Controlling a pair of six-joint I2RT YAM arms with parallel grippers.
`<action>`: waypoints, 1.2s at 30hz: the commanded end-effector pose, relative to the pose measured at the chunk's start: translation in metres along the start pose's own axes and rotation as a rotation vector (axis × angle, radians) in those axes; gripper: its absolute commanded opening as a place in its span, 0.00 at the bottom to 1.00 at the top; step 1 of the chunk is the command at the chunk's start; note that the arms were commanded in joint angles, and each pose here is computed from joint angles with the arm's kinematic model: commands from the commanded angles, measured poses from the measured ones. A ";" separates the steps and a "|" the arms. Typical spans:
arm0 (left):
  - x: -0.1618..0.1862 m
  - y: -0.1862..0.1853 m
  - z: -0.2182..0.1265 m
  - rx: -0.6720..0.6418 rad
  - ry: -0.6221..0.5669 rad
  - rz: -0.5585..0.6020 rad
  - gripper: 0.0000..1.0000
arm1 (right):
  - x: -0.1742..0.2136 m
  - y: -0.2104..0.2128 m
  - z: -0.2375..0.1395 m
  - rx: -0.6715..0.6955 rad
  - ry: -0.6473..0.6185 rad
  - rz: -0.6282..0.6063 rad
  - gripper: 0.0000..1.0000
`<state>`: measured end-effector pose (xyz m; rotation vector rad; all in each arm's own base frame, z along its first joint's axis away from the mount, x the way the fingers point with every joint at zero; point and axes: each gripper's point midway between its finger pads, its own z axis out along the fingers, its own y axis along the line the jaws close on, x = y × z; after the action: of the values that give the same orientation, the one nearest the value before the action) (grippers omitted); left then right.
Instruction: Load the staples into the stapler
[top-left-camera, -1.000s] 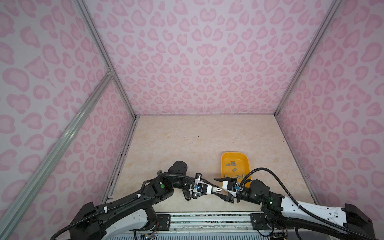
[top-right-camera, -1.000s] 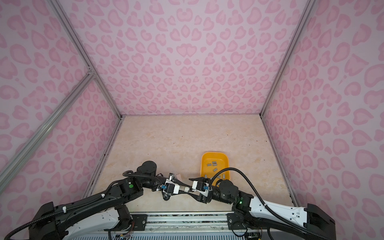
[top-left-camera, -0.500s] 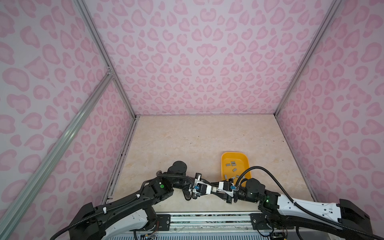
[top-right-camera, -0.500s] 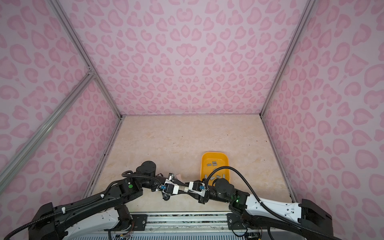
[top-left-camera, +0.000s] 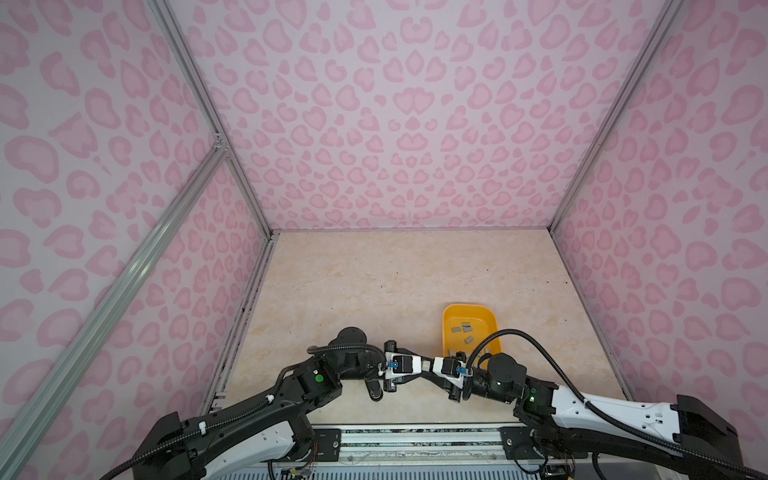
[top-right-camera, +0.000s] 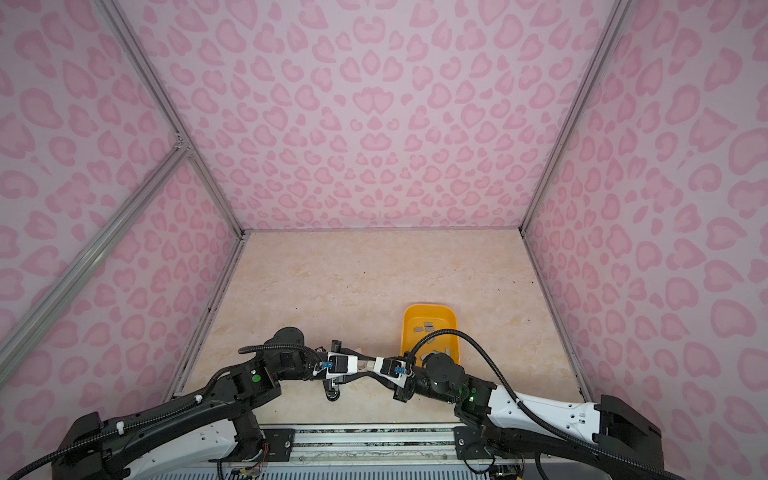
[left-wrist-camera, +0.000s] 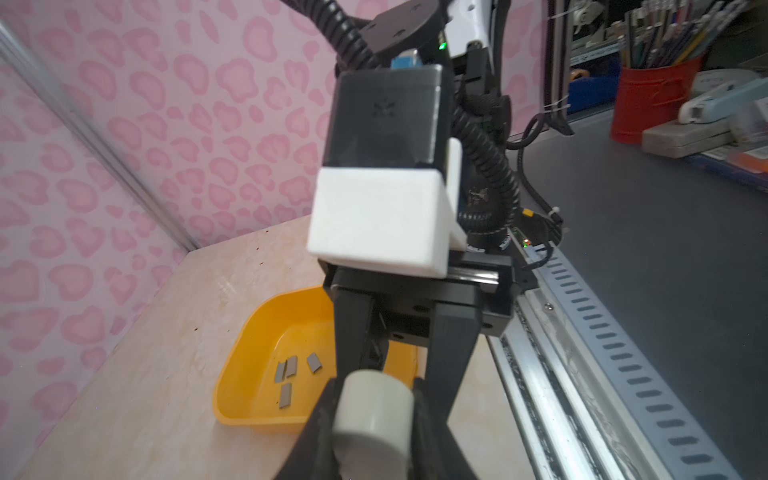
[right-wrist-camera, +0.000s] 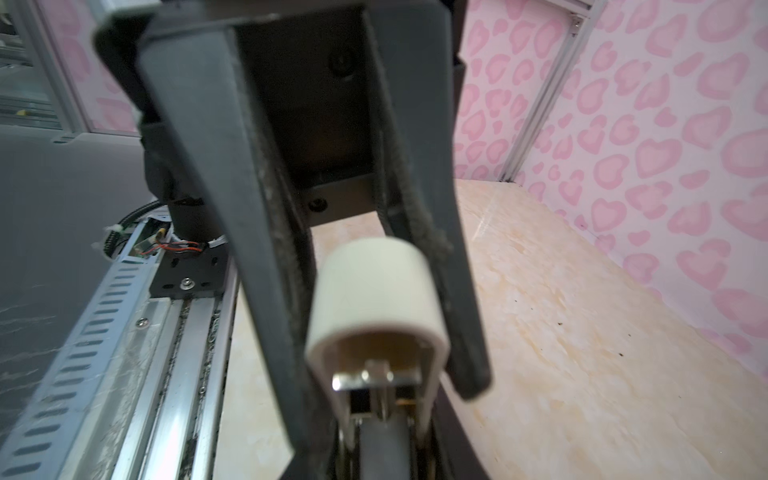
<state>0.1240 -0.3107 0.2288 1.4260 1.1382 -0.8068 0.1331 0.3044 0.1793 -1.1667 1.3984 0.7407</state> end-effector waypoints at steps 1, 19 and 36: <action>-0.015 0.044 -0.012 -0.253 -0.025 0.013 0.32 | -0.001 -0.018 0.002 0.104 0.007 0.100 0.18; -0.036 0.152 -0.140 -1.064 -0.113 -0.596 0.97 | 0.045 -0.082 0.022 0.529 0.310 0.408 0.00; -0.093 0.149 -0.214 -1.161 -0.274 -0.959 0.97 | 0.083 -0.114 0.017 0.788 0.394 0.641 0.00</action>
<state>0.2167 -0.1157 0.4028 -0.2272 1.6273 -0.6712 0.2463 0.2580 0.1088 -0.3008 2.1817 0.2689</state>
